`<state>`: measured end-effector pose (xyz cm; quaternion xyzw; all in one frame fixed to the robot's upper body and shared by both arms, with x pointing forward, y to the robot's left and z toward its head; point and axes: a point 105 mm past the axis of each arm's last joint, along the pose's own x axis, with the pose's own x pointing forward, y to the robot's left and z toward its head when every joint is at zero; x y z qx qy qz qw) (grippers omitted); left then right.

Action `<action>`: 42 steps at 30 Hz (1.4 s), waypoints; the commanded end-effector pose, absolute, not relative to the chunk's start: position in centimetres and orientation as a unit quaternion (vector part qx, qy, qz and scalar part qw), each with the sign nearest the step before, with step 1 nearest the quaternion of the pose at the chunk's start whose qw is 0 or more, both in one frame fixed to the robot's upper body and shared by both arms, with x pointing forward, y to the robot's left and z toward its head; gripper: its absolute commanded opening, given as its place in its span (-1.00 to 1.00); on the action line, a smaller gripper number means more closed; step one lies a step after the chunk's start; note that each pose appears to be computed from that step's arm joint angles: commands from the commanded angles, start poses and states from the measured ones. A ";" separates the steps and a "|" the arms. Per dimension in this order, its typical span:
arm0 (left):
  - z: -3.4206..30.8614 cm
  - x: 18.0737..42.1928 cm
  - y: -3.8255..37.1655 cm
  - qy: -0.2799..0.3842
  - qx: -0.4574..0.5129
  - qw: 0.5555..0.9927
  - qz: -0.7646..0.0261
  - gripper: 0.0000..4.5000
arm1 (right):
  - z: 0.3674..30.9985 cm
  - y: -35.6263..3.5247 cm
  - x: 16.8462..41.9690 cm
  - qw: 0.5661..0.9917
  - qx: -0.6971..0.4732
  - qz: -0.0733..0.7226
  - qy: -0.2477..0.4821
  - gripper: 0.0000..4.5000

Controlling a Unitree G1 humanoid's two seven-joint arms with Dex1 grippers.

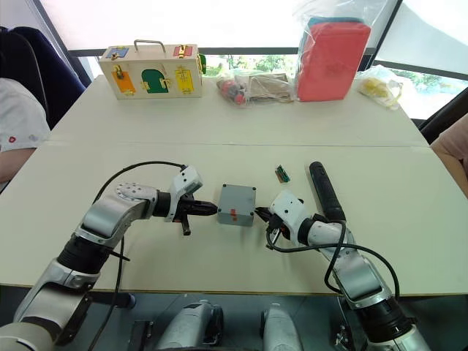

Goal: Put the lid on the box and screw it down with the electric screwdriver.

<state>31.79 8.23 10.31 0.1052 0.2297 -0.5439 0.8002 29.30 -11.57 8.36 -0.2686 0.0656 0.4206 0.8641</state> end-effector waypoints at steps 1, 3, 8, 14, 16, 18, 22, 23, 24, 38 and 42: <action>11.5 31.3 7.2 0.204 0.101 0.793 -0.564 -1.00 | 9.9 -10.8 29.7 0.859 -0.273 0.432 0.030 -0.97; 11.5 31.3 7.3 0.206 0.101 0.794 -0.563 -1.00 | 10.1 -10.8 29.8 0.860 -0.273 0.430 0.028 -0.97; 11.4 31.5 7.4 0.207 0.104 0.796 -0.560 -1.00 | 10.1 -10.8 30.0 0.862 -0.271 0.427 0.025 -0.97; 12.4 33.0 9.3 0.193 0.109 0.820 -0.527 -1.00 | 10.8 -11.9 29.6 0.876 -0.256 0.409 0.026 -0.97; 13.6 33.6 10.0 0.177 0.092 0.835 -0.513 -1.00 | 11.4 -12.5 29.4 0.884 -0.246 0.397 0.023 -0.97; 15.4 34.3 10.5 0.149 0.060 0.853 -0.497 -1.00 | 12.2 -13.1 29.1 0.892 -0.236 0.384 0.017 -0.97; 21.9 34.3 11.3 0.028 0.040 0.861 -0.506 -1.00 | 15.2 -15.4 27.9 0.922 -0.179 0.343 0.007 -0.97; 22.3 33.7 10.9 0.036 0.044 0.846 -0.531 -1.00 | 15.6 -16.0 27.7 0.927 -0.168 0.334 0.012 -0.97; 22.5 33.1 10.6 0.046 0.045 0.831 -0.552 -1.00 | 15.8 -16.6 27.6 0.931 -0.158 0.327 0.018 -0.97; 18.8 30.9 8.5 0.122 0.223 0.740 -0.623 -1.00 | 13.1 -18.9 27.5 0.944 -0.121 0.283 0.118 0.40; 17.9 30.8 8.8 0.133 0.239 0.743 -0.611 -1.00 | 12.4 -18.4 28.3 0.945 -0.101 0.282 0.133 0.71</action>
